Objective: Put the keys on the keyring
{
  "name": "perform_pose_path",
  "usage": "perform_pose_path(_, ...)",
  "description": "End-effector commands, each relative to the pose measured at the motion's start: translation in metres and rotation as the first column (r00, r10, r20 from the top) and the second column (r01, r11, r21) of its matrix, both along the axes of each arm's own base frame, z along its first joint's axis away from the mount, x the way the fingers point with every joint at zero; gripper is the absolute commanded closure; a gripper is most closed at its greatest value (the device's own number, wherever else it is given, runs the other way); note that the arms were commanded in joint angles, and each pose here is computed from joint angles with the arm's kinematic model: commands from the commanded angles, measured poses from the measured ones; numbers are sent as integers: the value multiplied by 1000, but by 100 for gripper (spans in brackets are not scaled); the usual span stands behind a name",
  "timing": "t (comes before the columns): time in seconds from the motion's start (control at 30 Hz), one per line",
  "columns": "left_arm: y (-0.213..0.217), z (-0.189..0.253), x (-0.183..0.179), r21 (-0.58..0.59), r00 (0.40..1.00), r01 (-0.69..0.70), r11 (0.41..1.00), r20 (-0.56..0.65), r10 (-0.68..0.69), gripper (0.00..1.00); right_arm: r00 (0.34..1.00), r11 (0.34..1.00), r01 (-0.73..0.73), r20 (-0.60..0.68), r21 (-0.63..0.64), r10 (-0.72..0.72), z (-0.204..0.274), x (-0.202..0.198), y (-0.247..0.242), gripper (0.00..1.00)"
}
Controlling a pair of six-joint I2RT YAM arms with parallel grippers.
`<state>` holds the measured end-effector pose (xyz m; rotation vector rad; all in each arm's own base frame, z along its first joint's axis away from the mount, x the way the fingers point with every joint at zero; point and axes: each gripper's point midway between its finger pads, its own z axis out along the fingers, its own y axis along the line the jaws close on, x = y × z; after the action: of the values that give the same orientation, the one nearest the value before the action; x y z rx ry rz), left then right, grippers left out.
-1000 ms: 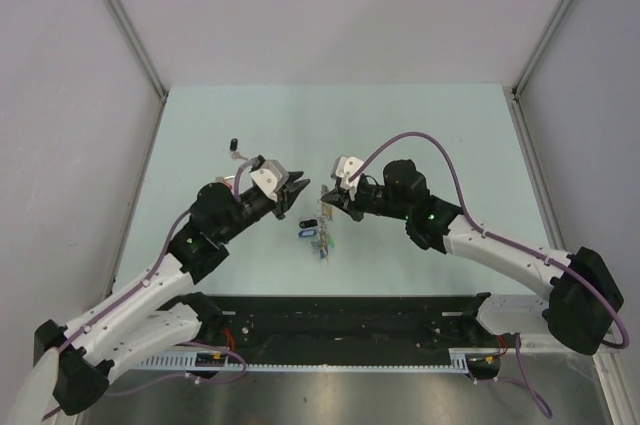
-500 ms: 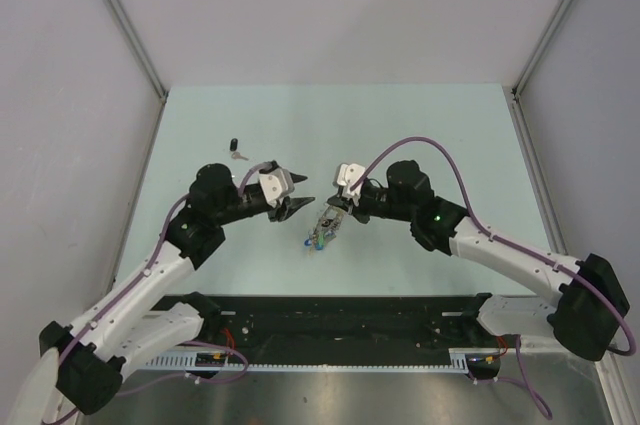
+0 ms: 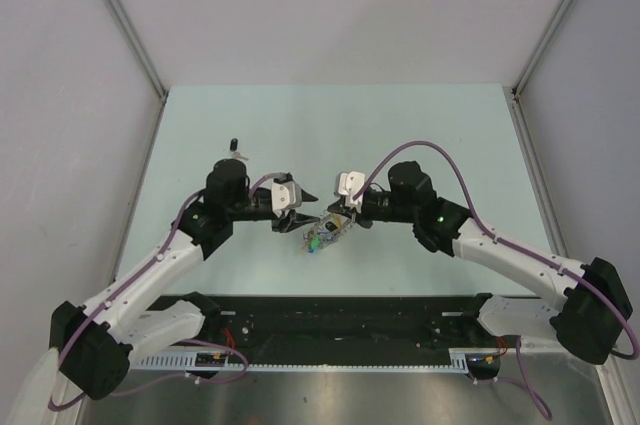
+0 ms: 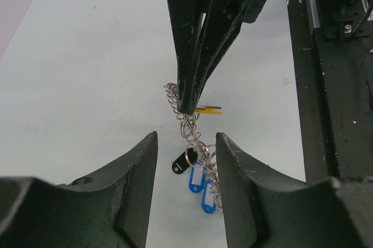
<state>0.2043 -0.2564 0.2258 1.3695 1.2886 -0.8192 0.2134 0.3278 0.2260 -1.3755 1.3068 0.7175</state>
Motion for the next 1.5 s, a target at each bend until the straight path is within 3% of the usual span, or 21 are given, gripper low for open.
perform_pose_path(0.0,-5,14,1,-19,998,52,998,32,-51,52,995,996,-58,87,74,51,34,-7,2,100)
perform_pose_path(0.67,-19,2,-2,-26,987,122,992,-103,-124,70,993,993,-91,88,81,84,36,-15,5,100)
perform_pose_path(1.1,-21,-6,-2,9,985,123,992,-125,-121,72,993,993,-86,91,83,79,38,-15,4,100)
perform_pose_path(1.47,-22,-6,-2,6,984,123,992,-132,-121,79,992,992,-91,94,87,83,39,-17,4,100)
